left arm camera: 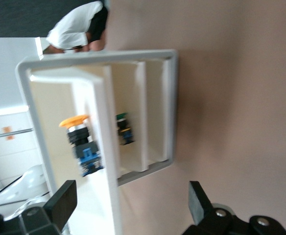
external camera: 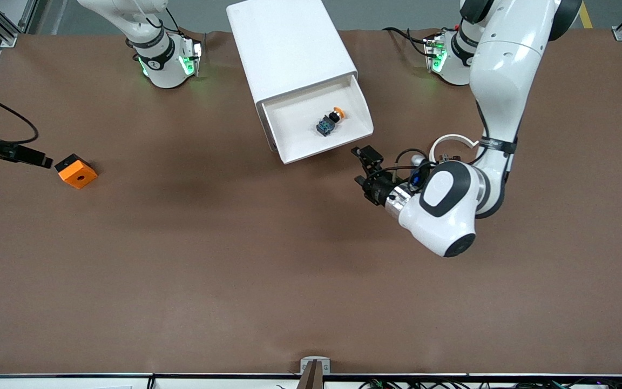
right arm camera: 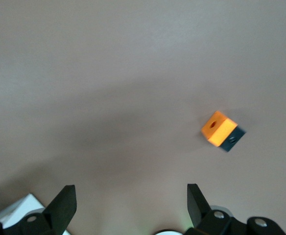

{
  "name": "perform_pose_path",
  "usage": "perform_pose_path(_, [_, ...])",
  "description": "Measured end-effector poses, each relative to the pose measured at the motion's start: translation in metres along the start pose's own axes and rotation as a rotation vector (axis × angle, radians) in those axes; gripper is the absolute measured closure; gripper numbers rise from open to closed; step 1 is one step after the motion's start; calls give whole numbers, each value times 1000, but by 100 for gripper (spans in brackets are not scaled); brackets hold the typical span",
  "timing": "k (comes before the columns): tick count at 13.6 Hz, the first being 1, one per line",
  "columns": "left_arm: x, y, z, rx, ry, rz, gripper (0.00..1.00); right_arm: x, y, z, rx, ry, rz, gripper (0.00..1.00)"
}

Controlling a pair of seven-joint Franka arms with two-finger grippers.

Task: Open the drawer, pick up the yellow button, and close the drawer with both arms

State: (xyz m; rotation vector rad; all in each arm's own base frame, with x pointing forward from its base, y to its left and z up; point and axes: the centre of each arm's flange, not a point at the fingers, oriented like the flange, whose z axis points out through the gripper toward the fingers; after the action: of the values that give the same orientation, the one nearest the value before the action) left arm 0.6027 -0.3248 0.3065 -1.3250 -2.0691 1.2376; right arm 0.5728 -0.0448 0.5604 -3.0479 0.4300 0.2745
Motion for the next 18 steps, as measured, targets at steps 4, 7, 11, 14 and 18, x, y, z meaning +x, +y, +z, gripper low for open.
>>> perform_pose_path(4, [39, 24, -47, -186, 127, 125, 0, -45, -124, -1, 26, -12, 160, 0])
perform_pose_path(7, [52, 36, -74, -349, 273, 325, 0, -105, -224, 1, 21, 13, 238, 0])
perform_pose_path(11, [50, 30, -97, -459, 494, 615, 0, -186, -332, 13, 78, 72, 358, 0])
perform_pose_path(14, [58, -2, -133, -460, 637, 911, 0, -242, -399, 43, 113, 85, 375, 0])
perform_pose_path(18, [67, -37, -164, -424, 769, 1219, 0, -289, -461, 102, 105, 83, 363, 0])
